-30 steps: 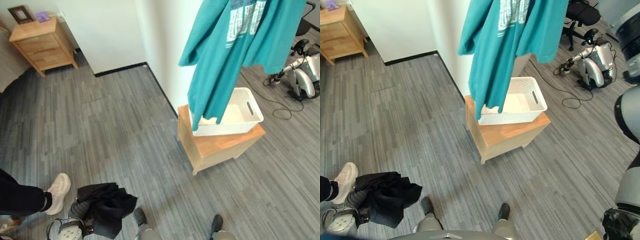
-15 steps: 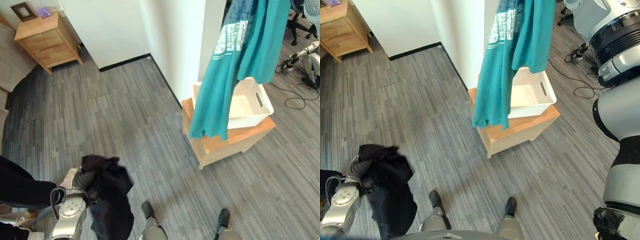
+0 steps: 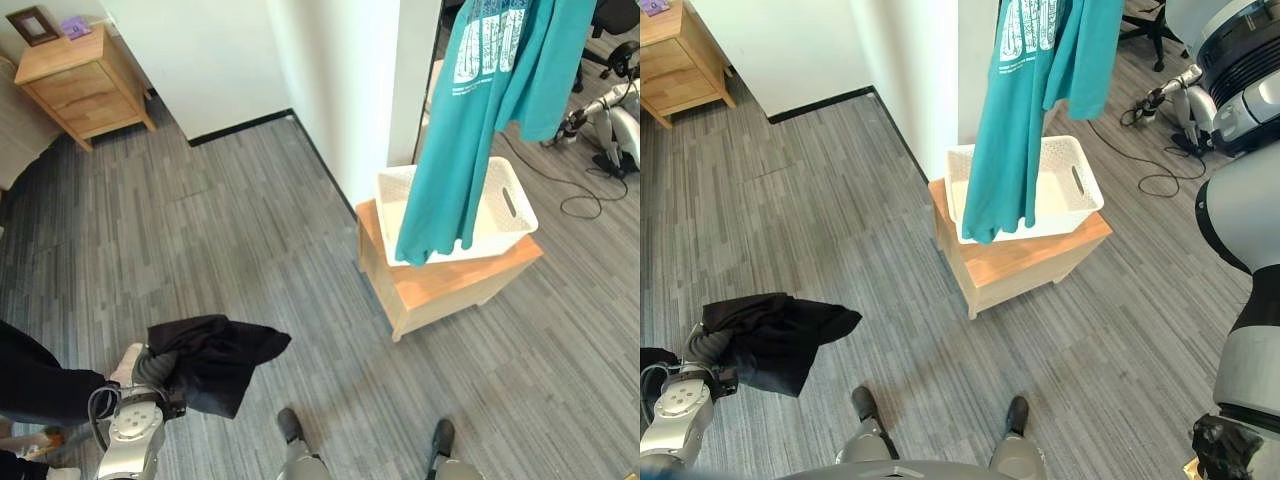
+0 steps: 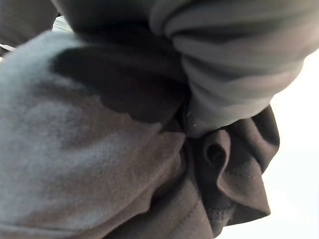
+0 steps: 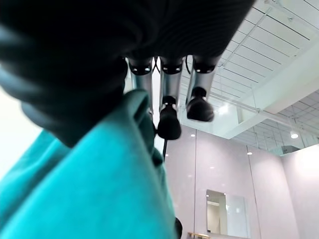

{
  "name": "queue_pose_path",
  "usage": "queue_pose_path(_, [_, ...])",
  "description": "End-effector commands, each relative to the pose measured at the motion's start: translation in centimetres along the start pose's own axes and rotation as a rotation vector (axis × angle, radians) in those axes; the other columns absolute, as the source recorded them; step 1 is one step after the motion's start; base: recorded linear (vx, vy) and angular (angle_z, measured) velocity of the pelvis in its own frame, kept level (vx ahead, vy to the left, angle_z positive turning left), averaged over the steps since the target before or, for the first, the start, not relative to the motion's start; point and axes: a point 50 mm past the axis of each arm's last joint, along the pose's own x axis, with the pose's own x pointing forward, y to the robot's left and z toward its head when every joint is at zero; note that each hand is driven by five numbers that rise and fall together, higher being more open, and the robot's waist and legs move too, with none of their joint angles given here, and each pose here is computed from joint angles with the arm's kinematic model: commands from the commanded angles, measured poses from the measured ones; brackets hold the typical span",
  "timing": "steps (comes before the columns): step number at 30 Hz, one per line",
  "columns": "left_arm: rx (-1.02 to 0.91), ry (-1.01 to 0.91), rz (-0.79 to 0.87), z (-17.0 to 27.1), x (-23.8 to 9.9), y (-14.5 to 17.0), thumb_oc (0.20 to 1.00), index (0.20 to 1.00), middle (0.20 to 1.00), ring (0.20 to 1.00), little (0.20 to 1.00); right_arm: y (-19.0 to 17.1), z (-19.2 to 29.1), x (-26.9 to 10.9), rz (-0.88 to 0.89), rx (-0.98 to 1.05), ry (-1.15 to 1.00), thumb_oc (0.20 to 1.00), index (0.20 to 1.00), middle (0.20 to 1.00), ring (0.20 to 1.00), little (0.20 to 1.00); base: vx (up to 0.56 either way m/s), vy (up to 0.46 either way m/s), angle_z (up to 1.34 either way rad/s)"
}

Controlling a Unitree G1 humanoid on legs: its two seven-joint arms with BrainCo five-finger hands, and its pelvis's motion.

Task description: Pick up bed clothes into laundry basket.

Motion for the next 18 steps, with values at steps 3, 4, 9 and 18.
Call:
queue_pose_path(3, [0.050, -0.174, 0.071, 5.2, 2.2, 2.6, 0.200, 0.200, 0.200, 0.200, 0.200, -8.6, -0.7, 2.2, -0.269, -0.021, 0.061, 0.200, 0.200, 0.200, 0.200, 0.200, -0.04, -0.025, 0.00])
queue_pose_path(4, [0.049, -0.179, 0.070, 5.4, 2.3, 2.5, 0.200, 0.200, 0.200, 0.200, 0.200, -8.5, -0.6, 2.2, -0.281, -0.001, 0.061, 0.200, 0.200, 0.200, 0.200, 0.200, 0.01, -0.040, -0.06])
queue_pose_path(9, [0.047, -0.200, 0.082, 6.1, 2.7, 2.1, 0.200, 0.200, 0.200, 0.200, 0.200, -5.3, 0.8, 1.9, -0.218, 0.040, 0.030, 0.200, 0.200, 0.200, 0.200, 0.200, -0.08, -0.109, -0.06])
queue_pose_path(18, [0.074, -0.198, 0.123, 6.6, 3.1, 2.5, 0.200, 0.200, 0.200, 0.200, 0.200, 0.6, 6.9, 1.3, -0.090, 0.254, -0.062, 0.200, 0.200, 0.200, 0.200, 0.200, 0.02, -0.138, -0.55])
